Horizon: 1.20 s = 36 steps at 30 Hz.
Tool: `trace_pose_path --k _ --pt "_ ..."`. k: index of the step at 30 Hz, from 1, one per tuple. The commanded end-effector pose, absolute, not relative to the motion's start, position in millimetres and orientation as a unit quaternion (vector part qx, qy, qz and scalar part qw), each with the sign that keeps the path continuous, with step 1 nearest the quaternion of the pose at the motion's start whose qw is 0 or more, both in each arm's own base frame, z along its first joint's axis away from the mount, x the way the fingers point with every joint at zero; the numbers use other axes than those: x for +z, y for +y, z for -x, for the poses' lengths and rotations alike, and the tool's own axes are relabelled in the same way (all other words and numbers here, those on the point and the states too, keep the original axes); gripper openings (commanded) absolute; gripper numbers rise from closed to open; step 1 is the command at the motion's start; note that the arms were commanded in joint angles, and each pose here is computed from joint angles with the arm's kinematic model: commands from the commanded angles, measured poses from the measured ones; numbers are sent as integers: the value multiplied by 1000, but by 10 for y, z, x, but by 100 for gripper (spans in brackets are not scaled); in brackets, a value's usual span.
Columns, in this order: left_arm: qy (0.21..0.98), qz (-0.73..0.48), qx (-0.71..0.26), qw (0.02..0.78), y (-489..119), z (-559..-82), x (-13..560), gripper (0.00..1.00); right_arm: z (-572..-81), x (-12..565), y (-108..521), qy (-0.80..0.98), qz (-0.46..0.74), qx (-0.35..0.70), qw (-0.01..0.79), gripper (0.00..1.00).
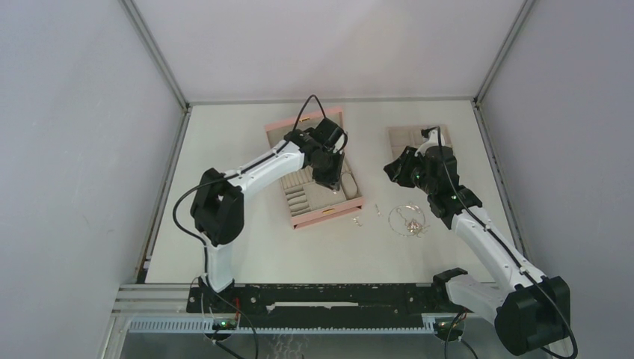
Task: Organize the mixed jewelry
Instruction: Pick up the jewelry from the jewelry box.
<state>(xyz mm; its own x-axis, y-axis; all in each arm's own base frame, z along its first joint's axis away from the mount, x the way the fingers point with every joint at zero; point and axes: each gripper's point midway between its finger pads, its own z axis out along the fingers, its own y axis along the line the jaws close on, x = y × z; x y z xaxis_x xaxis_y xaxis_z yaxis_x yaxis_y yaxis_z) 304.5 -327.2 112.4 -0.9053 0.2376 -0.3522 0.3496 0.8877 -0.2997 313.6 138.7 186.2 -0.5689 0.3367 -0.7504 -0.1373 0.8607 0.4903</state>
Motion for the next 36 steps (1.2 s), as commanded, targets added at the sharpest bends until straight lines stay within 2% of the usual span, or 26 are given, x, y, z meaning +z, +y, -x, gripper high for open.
trace_pose_path --k 1,13,26,31,33,36 --pt "956 -156 -187 162 -3324 -3082 1207 26 -3184 1930 1390 840 -51 259 474 37" --pt "957 -162 -184 155 -3331 -3074 1175 23 -3204 1925 1393 839 -53 260 475 37" --pt "956 -167 -188 152 -3347 -3067 1184 15 -3217 1930 1404 838 -53 262 476 37" --pt "955 -170 -192 149 -3356 -3056 1185 8 -3220 1939 1399 837 -53 262 478 38" --pt "956 -170 -191 147 -3352 -3053 1177 9 -3218 1937 1398 837 -53 262 477 38" --pt "956 -169 -187 147 -3336 -3050 1172 16 -3215 1931 1399 838 -54 262 476 38"
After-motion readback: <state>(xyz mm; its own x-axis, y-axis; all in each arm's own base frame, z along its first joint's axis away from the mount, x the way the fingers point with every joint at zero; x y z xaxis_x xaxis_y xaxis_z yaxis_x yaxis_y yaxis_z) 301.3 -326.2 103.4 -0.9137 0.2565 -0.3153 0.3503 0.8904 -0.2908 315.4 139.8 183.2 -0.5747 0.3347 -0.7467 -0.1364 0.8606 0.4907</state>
